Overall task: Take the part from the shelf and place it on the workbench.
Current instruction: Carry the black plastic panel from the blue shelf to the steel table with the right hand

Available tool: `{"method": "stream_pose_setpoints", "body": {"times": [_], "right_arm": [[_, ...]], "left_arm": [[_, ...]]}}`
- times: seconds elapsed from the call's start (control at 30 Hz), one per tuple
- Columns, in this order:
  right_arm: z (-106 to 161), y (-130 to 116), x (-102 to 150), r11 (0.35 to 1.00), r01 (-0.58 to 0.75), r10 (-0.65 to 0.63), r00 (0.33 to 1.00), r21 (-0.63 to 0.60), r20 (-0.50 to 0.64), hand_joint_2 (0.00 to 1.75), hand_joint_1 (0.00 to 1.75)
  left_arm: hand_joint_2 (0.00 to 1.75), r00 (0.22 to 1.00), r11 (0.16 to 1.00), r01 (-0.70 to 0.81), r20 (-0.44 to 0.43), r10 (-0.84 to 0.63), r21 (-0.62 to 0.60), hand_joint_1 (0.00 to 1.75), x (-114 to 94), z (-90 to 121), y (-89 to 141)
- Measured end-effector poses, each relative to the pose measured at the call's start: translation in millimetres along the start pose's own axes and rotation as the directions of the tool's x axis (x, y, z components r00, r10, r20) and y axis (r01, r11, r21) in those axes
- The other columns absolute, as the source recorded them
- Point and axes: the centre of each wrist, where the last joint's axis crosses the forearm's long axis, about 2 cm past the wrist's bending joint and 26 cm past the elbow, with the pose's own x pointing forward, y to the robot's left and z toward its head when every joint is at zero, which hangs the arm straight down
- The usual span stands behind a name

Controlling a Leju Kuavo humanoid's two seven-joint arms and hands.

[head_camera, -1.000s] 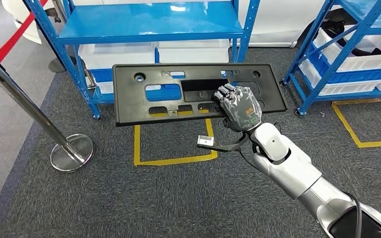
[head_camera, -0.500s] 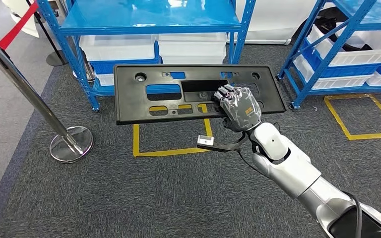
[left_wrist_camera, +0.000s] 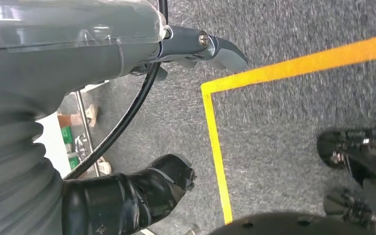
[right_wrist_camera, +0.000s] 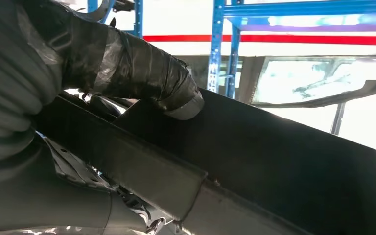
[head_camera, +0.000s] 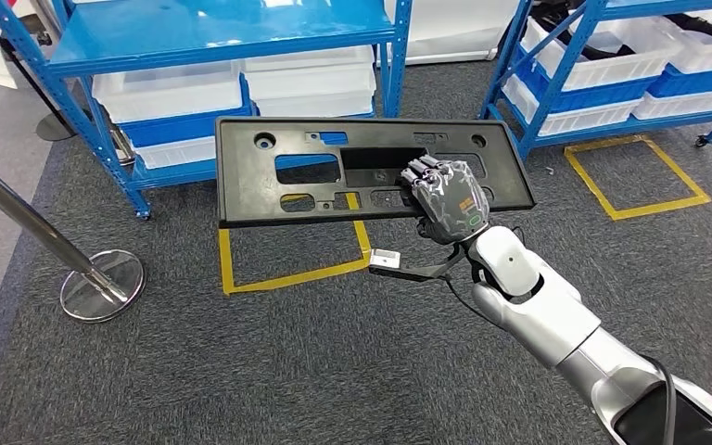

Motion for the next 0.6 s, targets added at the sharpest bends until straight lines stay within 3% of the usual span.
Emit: {"method": "stream_pose_setpoints", "body": {"times": [0.6], "right_arm": [[7.8,4.0,-1.0,1.0,0.028,-0.028,0.999,0.011,-0.02,1.75,1.75]], "left_arm": [[1.75,1.0,1.0,-0.016,-0.015,0.016,0.005,0.0,-5.5,0.5,3.1]]}}
